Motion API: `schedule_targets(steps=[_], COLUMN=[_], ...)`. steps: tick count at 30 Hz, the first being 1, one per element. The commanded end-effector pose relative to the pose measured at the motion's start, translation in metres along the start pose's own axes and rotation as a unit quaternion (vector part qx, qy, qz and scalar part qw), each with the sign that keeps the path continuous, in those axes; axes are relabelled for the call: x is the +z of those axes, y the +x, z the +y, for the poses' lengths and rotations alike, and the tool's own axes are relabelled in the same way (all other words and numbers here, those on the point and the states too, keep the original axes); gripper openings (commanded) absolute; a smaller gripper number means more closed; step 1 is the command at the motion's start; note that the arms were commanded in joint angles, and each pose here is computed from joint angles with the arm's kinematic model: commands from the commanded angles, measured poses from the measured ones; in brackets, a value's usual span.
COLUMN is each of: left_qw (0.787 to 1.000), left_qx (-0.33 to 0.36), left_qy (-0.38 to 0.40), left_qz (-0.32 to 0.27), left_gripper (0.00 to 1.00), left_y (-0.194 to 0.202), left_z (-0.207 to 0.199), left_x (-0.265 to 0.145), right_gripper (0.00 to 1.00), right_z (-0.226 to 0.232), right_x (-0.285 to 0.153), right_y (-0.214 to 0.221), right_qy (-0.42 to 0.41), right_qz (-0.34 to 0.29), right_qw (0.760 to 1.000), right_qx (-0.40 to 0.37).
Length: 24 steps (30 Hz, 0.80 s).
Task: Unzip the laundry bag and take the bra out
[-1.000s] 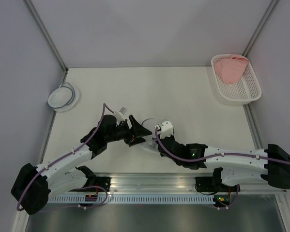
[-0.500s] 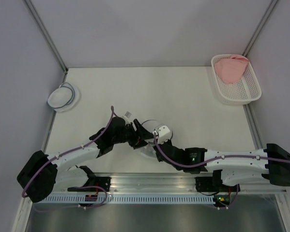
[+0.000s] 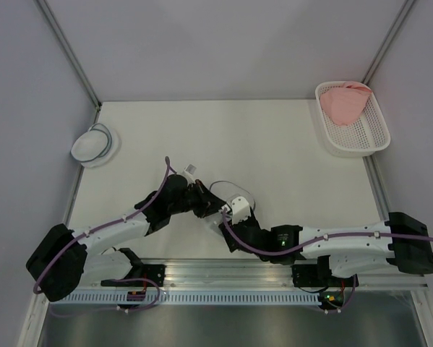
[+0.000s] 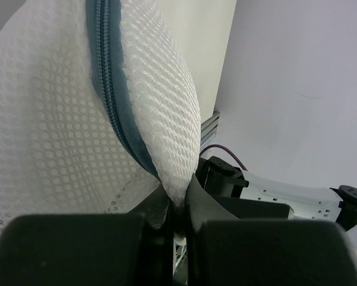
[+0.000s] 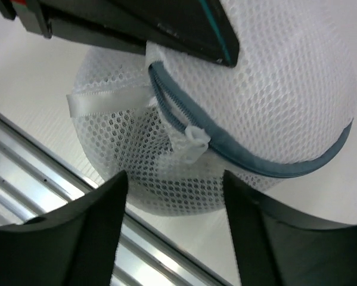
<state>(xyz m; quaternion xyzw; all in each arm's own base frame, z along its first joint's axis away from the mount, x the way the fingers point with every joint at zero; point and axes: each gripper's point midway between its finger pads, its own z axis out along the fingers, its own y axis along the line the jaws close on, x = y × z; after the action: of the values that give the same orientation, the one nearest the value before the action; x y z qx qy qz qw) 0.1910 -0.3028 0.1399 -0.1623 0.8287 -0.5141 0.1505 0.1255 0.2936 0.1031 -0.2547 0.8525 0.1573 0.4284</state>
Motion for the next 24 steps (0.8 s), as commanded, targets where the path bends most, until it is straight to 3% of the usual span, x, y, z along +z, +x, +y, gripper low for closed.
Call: schedule_targets(steps=[1,8,24], left_qw=[0.999,0.999,0.992], left_qx=[0.015,0.023,0.053], left_qy=[0.027,0.036,0.112], left_qz=[-0.031,-0.025,-0.022], left_gripper=[0.02,0.02,0.02], left_y=[-0.011,-0.008,0.004], left_z=[-0.015,-0.016,-0.032], left_x=[-0.003,-0.003,-0.018], right_gripper=[0.75,0.76,0.57], right_z=[0.014,0.01,0.029], right_x=[-0.016,-0.037,-0.034], right_y=[-0.008,-0.026,-0.06], right_qy=[-0.036,-0.059,-0.063], right_qz=[0.003,-0.038,-0.068], right_qw=[0.999,0.995,0.982], right_qx=[0.019,0.066,0.163])
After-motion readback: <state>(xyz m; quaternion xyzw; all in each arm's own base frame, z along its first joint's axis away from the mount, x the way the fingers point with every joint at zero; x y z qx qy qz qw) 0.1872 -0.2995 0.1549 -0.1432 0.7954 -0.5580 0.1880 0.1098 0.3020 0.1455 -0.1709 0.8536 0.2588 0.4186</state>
